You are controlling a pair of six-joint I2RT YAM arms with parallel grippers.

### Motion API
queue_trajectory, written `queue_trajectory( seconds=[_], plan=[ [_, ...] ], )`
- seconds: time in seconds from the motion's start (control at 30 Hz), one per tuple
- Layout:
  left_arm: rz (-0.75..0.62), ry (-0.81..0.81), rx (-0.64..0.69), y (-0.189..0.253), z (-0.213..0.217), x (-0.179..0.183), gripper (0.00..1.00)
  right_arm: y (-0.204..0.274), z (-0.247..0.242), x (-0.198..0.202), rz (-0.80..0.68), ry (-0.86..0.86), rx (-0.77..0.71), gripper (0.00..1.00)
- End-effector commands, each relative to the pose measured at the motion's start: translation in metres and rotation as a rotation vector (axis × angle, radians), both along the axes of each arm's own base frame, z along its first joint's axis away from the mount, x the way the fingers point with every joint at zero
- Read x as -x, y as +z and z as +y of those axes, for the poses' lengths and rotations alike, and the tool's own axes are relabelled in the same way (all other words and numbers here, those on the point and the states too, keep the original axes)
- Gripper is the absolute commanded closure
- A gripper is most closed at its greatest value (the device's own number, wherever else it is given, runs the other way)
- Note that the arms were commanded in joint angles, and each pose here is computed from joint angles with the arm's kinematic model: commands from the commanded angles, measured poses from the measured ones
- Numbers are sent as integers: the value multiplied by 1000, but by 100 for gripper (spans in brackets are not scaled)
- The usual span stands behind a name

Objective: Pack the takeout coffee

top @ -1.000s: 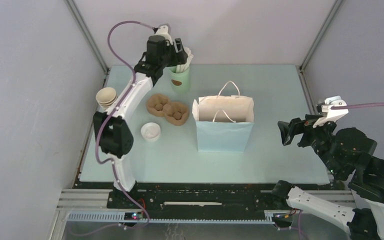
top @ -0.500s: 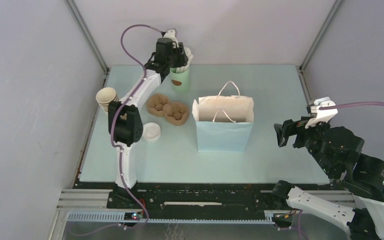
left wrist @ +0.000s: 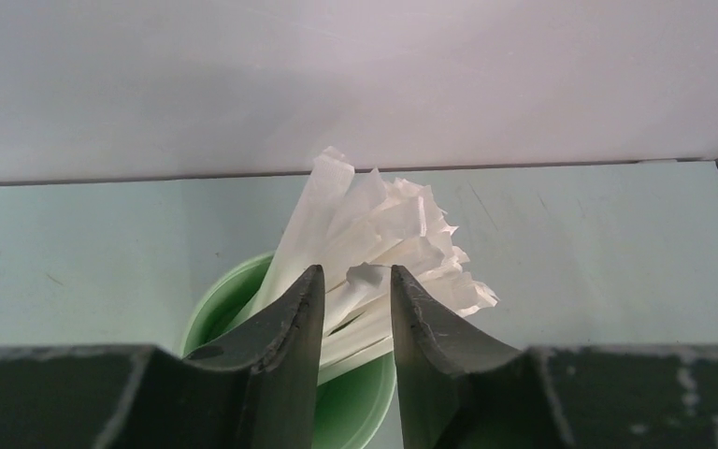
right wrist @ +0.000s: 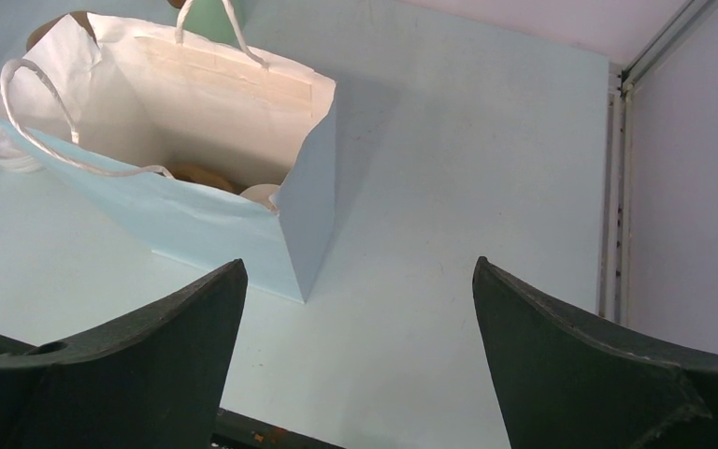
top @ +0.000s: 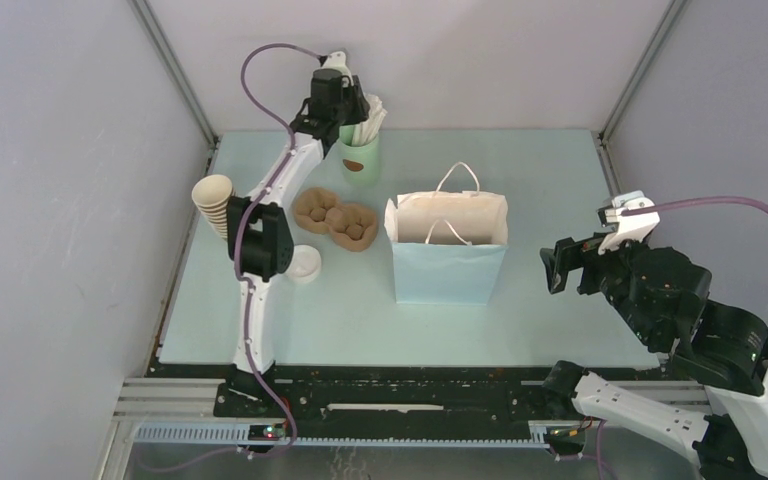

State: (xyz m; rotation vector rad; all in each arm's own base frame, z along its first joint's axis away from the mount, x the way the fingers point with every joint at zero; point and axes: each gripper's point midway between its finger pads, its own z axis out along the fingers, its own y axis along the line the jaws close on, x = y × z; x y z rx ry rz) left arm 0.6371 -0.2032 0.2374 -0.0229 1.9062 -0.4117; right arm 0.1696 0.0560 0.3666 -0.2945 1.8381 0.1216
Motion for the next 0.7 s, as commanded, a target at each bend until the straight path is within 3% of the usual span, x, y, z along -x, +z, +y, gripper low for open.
queue_trajectory(
  seconds=[0.0,0.13,0.4,0.47,0.67],
  plan=[
    [-94,-28,33,32,-6,-8,63,0,5,-4,2,-1,-5,0],
    [-88,-35,39,28,-8,-9,66,-2,8,-6,7,5,9,0],
    [-101,-43,19,34,-7,-7,93,-3,12,-8,11,18,17,0],
    [-118,-44,12,45,-5,-3,99,-2,12,-8,7,20,18,0],
    [-222,-52,10,122,5,30,100,-2,11,-6,5,22,7,0]
  ],
)
